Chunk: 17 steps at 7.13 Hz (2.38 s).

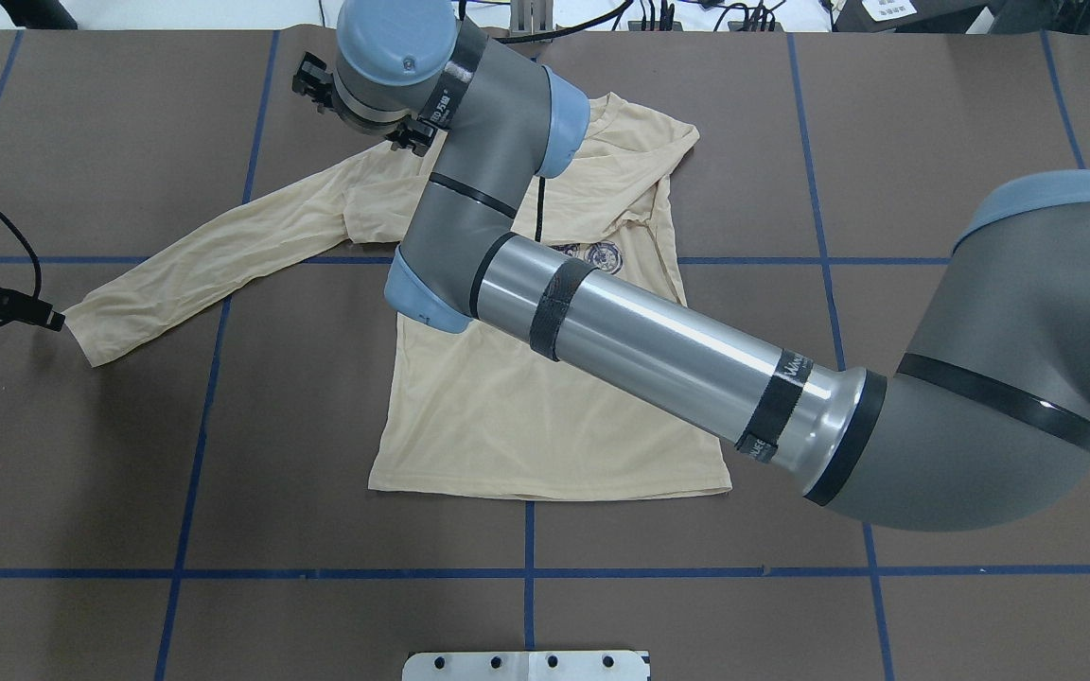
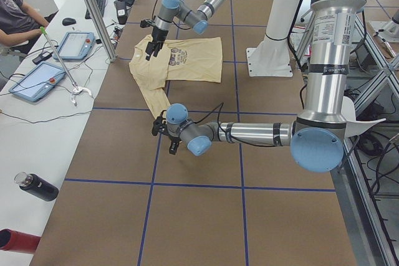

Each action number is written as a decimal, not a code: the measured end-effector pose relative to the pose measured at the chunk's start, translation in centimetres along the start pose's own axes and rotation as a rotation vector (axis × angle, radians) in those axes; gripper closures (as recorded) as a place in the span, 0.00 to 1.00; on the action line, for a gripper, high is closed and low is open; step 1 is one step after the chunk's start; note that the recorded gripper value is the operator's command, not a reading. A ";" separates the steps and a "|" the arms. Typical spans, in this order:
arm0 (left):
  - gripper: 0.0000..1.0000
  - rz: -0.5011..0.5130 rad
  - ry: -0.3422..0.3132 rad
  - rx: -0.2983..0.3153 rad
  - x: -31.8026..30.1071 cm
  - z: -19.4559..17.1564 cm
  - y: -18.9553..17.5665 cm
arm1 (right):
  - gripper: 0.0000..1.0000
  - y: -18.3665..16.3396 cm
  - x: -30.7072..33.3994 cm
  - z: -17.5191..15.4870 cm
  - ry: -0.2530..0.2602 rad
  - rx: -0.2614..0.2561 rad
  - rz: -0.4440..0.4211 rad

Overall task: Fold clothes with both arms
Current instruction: 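Release the sleeve and lift the right gripper while the left gripper grasps the other cuff, then carry the other sleeve across the shirt toward the far shoulder with the left gripper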

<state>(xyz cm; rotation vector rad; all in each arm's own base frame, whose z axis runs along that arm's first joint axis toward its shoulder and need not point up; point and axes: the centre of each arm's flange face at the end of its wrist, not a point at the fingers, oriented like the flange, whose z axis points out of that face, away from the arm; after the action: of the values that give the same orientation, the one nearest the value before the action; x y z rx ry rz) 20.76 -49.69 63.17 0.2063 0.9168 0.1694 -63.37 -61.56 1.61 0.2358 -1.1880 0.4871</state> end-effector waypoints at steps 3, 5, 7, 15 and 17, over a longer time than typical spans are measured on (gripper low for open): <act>0.41 0.004 0.011 -0.004 1.0 1.0 -1.3 | 0.11 -5.8 7.9 -3.5 -0.030 -0.056 0.011; 0.74 0.005 0.011 -0.005 1.2 1.6 -2.4 | 0.11 -12.9 17.3 -8.6 -0.038 -0.130 -0.013; 1.00 0.011 0.013 -0.003 1.4 1.7 -2.8 | 0.11 -16.2 22.0 -11.7 -0.040 -0.160 -0.031; 1.00 -0.268 0.320 0.066 23.9 -9.8 -14.0 | 0.01 -22.1 41.6 -18.1 0.039 -0.179 -0.095; 1.00 -0.447 0.431 0.061 36.9 -14.7 -20.4 | 0.01 -23.3 48.5 -19.1 0.091 -0.176 -0.150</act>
<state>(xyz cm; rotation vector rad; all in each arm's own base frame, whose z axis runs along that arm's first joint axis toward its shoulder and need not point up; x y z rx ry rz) 32.28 -59.33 21.09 0.0151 1.3740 -0.2388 -22.41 -62.22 41.43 0.1487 -1.1083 0.2583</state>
